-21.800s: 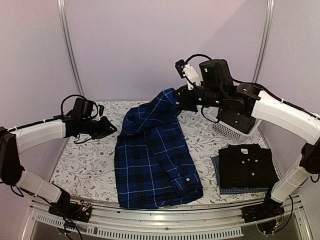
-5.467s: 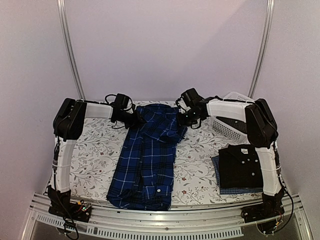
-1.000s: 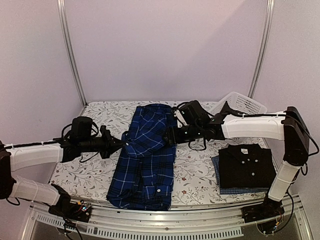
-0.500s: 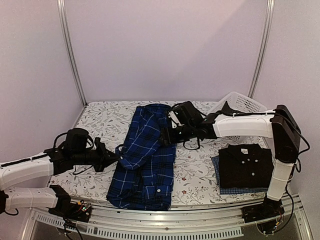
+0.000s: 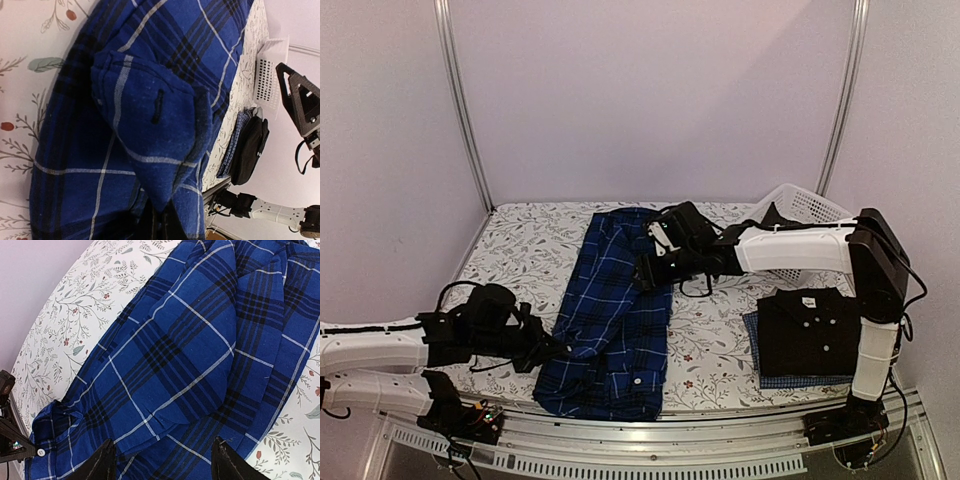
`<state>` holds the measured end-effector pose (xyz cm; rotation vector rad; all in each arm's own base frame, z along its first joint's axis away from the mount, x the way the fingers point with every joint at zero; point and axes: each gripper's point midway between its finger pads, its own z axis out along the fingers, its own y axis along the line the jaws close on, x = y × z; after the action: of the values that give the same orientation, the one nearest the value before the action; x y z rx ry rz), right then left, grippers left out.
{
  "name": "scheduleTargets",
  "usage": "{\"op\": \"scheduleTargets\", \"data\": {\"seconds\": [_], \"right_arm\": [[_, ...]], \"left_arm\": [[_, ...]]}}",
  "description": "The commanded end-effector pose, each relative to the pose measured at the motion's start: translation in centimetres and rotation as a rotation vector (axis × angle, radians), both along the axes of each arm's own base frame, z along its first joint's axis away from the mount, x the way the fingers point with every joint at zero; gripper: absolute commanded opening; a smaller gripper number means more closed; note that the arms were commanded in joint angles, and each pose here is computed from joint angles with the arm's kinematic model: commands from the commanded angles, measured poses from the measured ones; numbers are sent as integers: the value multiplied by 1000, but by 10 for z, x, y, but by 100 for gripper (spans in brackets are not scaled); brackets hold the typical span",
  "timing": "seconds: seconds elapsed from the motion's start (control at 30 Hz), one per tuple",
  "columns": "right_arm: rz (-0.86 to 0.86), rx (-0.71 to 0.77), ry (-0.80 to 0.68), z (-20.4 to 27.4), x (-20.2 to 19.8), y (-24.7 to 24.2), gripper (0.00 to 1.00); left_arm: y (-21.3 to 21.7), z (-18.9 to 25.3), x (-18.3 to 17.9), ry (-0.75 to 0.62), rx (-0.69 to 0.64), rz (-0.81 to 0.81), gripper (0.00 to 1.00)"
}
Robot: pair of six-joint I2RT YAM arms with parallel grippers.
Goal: Fold and stack the long sleeve shirts
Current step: Fold the sleeve of the rectangle-folded shirt.
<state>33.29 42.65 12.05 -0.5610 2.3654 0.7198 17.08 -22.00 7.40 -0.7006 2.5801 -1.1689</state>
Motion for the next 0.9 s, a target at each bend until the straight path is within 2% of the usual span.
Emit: {"op": "scheduleTargets", "data": {"seconds": [0.0,0.17,0.27,0.33,0.47,0.53,0.73,0.8,0.87], "right_arm": [[12,1,-12,2,6,5,63],[11,-1,-18,2,7,5,63],[12,-5,-22,1,8,5,63],[16,-5,-23,2,7,5,63],[26,-6,-32,7,6,4,63],[29,-8,-41,10,6,4,63],[26,-19,-50,14,7,1,63],[24,-21,-45,13,6,0,63],[21,-23,-39,12,5,-1,63]], "left_arm": [[-4,-10,-10,19,28,-9,0],[-8,-15,-17,29,46,-38,0],[-12,-16,-21,24,54,-67,5],[-13,-17,-26,32,72,-94,13],[-8,-9,-36,13,157,-155,39],[-2,4,-33,-23,203,-164,45],[18,46,-10,-179,302,-98,44],[24,47,-4,-195,347,-85,42],[33,37,-1,-173,397,-74,37]]}}
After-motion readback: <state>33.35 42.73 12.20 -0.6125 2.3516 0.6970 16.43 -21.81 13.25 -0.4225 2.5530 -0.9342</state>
